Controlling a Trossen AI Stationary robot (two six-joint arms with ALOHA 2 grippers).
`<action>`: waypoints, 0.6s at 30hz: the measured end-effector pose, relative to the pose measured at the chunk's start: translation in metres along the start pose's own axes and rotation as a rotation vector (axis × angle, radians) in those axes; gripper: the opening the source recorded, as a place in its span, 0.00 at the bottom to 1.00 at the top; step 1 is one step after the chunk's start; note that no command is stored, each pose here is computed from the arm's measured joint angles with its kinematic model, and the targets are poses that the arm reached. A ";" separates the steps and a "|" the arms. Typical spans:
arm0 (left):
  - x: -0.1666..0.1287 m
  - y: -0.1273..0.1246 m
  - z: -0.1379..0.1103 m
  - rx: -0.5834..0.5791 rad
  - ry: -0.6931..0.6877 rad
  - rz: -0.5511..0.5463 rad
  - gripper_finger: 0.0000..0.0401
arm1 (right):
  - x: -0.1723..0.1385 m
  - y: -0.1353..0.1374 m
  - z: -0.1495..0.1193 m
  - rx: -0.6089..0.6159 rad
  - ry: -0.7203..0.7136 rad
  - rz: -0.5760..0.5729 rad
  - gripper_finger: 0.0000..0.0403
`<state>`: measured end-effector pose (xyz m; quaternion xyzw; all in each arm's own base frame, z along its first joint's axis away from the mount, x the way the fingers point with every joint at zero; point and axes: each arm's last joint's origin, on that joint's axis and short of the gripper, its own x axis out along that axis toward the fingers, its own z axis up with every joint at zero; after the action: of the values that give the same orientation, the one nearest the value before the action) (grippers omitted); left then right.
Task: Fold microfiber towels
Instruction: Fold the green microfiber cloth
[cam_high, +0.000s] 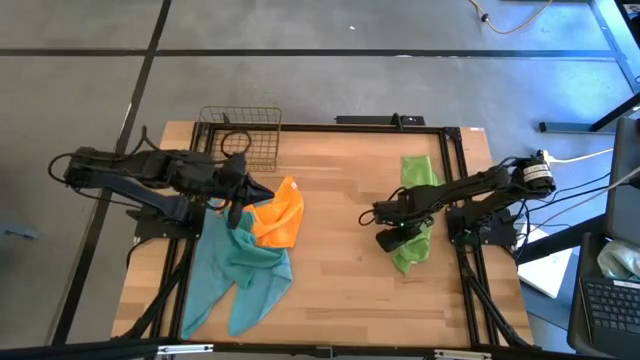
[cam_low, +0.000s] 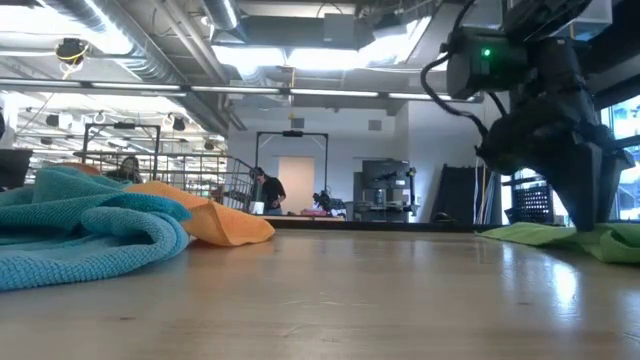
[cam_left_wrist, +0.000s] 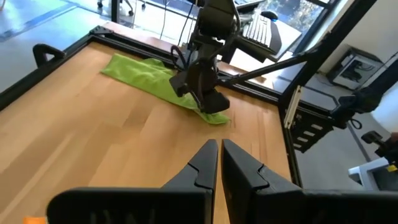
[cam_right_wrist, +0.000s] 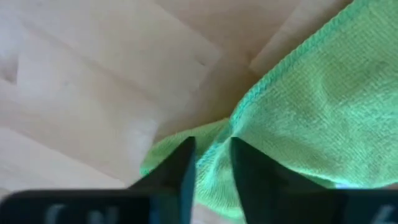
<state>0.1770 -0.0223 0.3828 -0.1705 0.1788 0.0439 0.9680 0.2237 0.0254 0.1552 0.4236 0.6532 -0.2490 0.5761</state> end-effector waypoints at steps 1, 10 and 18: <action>-0.004 0.000 0.000 -0.002 -0.008 -0.003 0.03 | -0.001 0.000 -0.001 -0.004 0.007 0.005 0.17; -0.038 0.006 0.004 -0.024 -0.098 -0.022 0.03 | -0.020 0.012 0.001 -0.051 -0.031 0.157 0.03; -0.053 0.012 -0.002 -0.014 -0.089 0.029 0.03 | -0.067 0.047 0.047 0.006 -0.391 0.480 0.01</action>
<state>0.1248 -0.0125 0.3965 -0.1726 0.1379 0.0666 0.9730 0.2869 -0.0059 0.2171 0.5114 0.4104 -0.1843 0.7322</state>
